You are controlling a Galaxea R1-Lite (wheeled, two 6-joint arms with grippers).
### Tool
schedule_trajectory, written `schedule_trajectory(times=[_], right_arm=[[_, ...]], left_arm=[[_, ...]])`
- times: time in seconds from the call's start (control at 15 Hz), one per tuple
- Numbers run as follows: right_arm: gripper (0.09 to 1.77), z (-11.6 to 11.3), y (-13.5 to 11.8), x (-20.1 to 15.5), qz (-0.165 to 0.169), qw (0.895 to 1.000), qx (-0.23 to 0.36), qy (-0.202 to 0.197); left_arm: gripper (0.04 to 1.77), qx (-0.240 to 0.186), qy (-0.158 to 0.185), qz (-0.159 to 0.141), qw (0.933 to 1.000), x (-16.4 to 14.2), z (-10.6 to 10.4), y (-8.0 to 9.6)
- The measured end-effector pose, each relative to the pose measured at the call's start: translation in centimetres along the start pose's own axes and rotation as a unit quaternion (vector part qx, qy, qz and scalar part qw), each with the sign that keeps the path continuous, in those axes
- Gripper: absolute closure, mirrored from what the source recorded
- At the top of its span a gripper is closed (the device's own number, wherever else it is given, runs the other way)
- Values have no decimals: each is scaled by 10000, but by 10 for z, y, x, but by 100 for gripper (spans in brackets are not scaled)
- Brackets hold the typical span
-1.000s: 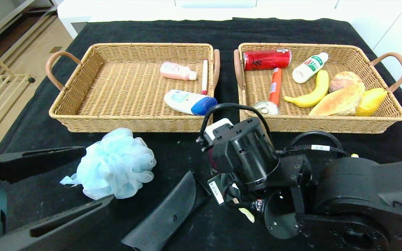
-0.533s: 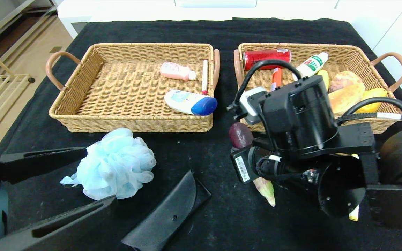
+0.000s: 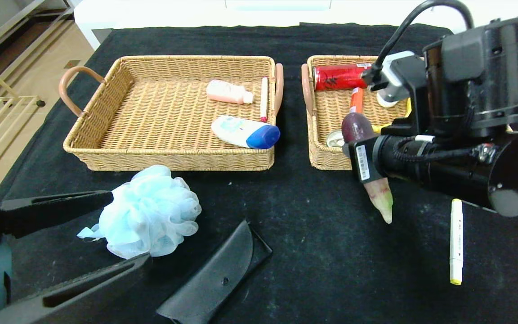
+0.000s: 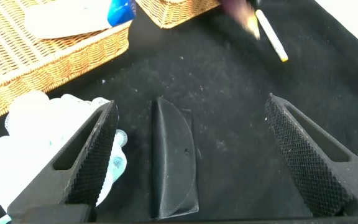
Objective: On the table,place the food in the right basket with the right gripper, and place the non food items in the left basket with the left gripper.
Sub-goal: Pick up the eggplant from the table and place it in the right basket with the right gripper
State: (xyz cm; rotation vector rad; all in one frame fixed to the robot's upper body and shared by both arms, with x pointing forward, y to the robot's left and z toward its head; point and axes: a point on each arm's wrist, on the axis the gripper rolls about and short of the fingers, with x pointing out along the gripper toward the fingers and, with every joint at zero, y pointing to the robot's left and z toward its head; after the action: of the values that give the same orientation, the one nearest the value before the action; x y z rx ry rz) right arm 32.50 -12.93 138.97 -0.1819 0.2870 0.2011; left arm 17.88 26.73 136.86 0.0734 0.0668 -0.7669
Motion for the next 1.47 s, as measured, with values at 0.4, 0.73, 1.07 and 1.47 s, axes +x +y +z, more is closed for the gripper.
schedule_trajectory(times=[0.4,0.73,1.07,1.47], right_arm=[[105,48,-39,13,-590,9940,619,-679],[105,65,-61,38,-900,9885,829,-890],[105,70,-73,67,-1171,9837,927,-1002],[105,72,-84,90,-1285,9812,934,-1094]], left_arm=[[9,-8,30,-3,10000,1,-1,0],[9,-2,13,0,10000,0,-1,0],[9,1,10,1,10000,0,-1,0],[9,-5,53,-40,10000,2,-3,0]])
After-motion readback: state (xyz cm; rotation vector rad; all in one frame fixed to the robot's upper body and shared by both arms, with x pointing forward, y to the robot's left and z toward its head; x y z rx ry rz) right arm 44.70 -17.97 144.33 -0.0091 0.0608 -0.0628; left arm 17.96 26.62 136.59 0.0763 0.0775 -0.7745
